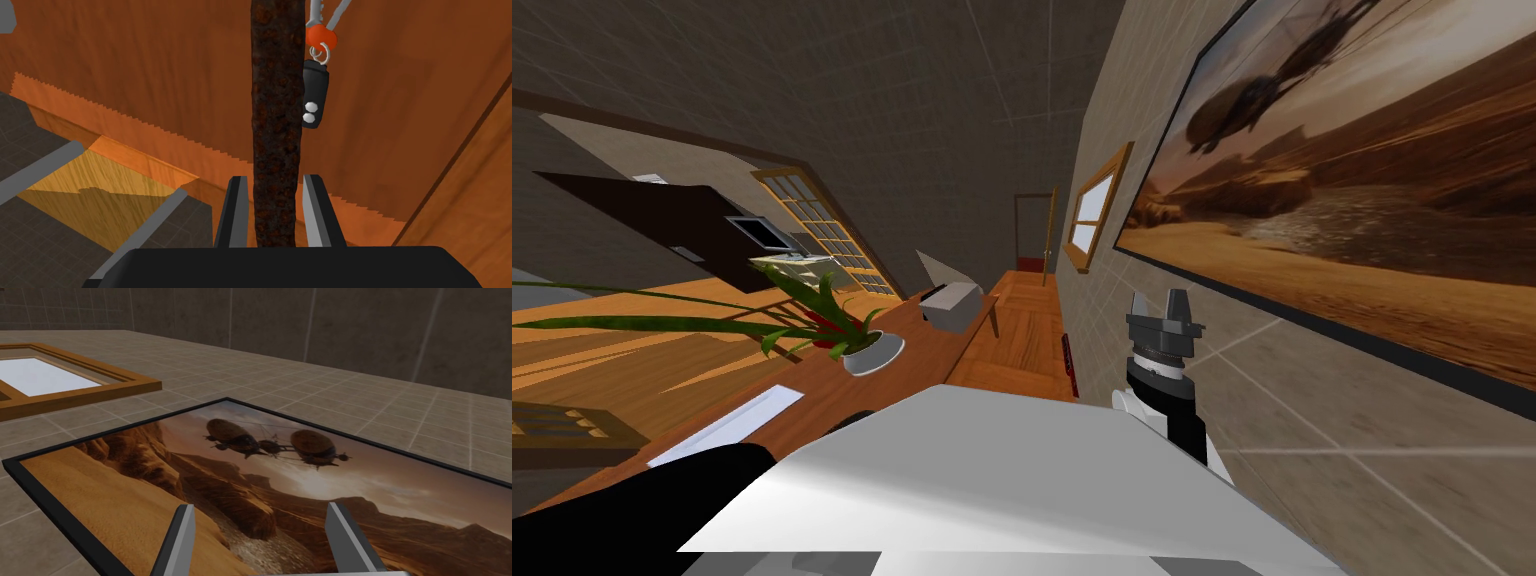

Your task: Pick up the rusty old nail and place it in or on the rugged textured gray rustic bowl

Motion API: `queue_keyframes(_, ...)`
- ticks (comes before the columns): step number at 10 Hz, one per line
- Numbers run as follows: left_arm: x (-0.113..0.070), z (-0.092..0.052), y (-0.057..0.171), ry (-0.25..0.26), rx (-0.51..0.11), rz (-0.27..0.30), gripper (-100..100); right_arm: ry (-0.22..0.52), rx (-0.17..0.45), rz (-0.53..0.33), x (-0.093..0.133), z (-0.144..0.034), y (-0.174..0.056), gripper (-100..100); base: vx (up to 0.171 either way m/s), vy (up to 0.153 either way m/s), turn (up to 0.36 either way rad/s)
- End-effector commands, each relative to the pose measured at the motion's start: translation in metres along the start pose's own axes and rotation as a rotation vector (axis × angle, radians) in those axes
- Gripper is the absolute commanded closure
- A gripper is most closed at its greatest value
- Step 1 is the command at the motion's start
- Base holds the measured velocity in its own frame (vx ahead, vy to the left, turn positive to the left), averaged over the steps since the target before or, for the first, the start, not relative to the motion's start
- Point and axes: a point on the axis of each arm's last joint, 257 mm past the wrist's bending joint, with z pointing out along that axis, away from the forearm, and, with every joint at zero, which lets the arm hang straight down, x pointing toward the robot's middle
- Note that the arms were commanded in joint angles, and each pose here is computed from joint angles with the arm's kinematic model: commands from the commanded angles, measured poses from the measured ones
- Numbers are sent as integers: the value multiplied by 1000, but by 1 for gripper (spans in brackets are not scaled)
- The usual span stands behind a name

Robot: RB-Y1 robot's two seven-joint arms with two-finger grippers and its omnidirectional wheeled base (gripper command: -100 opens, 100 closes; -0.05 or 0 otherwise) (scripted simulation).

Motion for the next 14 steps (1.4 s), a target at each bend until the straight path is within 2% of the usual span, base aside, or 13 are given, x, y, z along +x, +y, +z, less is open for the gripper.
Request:
queue_keyframes(1, -2, -9, -6, -12, 1, -5, 100, 0, 0, 0, 0, 0, 0, 0, 78, -141, -10)
queue_keyframes(2, 2, -13, -10, -4, 3, 0, 100, 0, 0, 0, 0, 0, 0, 0, 90, -130, -30)
queue_keyframes(4, 21, -22, -15, 51, 6, 19, 100, 0, 0, 0, 0, 0, 0, 0, 83, -55, -82)
queue_keyframes(9, 63, -38, -13, 186, -2, 35, 100, 0, 0, 0, 0, 0, 0, 0, 58, 73, -91)
queue_keyframes(11, 73, -42, -11, 218, -5, 34, 100, 0, 0, 0, 0, 0, 0, 0, 50, 73, -71)
queue_keyframes(12, 70, -41, -12, 206, -4, 34, 100, 0, 0, 0, 0, 0, 0, 0, 20, 31, -12)
queue_keyframes(13, 72, -42, -12, 212, -3, 34, -100, 0, 0, 0, 0, 0, 0, 0, 5, 7, -4)
queue_keyframes(14, 72, -42, -12, 212, -2, 34, -100, 0, 0, 0, 0, 0, 0, 0, 0, 0, 0)
